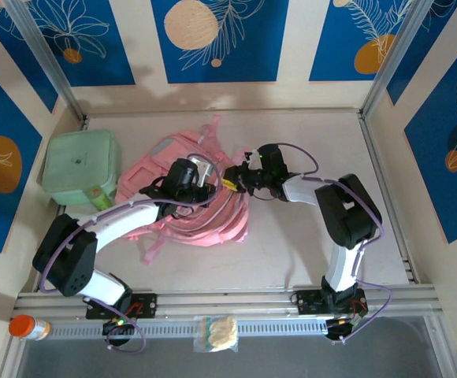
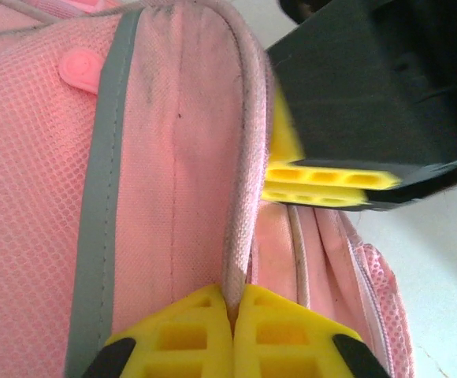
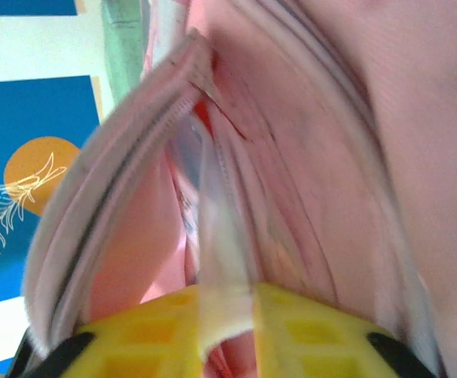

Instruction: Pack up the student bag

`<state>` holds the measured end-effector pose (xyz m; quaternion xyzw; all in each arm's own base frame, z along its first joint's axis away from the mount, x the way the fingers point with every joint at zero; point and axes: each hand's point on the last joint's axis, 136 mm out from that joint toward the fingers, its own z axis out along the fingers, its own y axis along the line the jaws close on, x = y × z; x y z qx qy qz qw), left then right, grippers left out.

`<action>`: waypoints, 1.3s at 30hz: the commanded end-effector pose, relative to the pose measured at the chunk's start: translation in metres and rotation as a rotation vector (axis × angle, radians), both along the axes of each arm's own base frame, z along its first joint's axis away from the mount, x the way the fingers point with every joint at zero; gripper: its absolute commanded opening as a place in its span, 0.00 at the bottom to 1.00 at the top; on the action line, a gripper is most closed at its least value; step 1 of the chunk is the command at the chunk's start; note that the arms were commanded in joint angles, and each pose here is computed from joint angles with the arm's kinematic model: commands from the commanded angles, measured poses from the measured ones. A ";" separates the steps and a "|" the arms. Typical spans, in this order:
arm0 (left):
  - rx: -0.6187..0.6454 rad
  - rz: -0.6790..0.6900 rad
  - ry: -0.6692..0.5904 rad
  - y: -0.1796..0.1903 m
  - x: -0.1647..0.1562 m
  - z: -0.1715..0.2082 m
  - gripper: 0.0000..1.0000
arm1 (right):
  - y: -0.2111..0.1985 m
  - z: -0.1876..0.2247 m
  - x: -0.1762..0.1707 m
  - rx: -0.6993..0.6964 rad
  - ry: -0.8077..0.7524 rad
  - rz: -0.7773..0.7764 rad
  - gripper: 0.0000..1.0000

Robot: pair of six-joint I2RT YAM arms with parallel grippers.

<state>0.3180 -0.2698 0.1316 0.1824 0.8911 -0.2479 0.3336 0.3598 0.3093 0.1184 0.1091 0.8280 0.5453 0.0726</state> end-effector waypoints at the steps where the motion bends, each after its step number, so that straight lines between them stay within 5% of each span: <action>1: 0.095 -0.026 0.083 0.008 -0.015 -0.026 0.17 | -0.016 0.021 -0.023 -0.025 -0.011 0.078 0.34; 6: 0.041 -0.090 0.055 -0.003 -0.018 0.007 0.44 | -0.055 0.028 -0.023 -0.120 -0.018 0.033 0.49; 12: -0.130 -0.017 -0.006 0.018 -0.037 0.067 0.61 | -0.058 0.047 -0.053 -0.366 -0.172 0.116 0.53; 18: -0.082 0.377 0.068 0.116 -0.068 0.058 0.65 | -0.029 0.045 -0.108 -0.596 -0.297 0.237 0.53; 23: -0.113 0.557 0.138 0.166 -0.090 0.042 0.66 | 0.007 0.043 -0.141 -0.745 -0.383 0.278 0.51; 32: -0.235 0.633 0.223 0.181 -0.048 0.012 0.69 | 0.082 0.027 -0.141 -0.802 -0.352 0.253 0.46; 39: -0.410 0.581 0.212 0.161 0.001 0.006 0.66 | 0.078 0.007 -0.109 -0.737 -0.299 0.233 0.49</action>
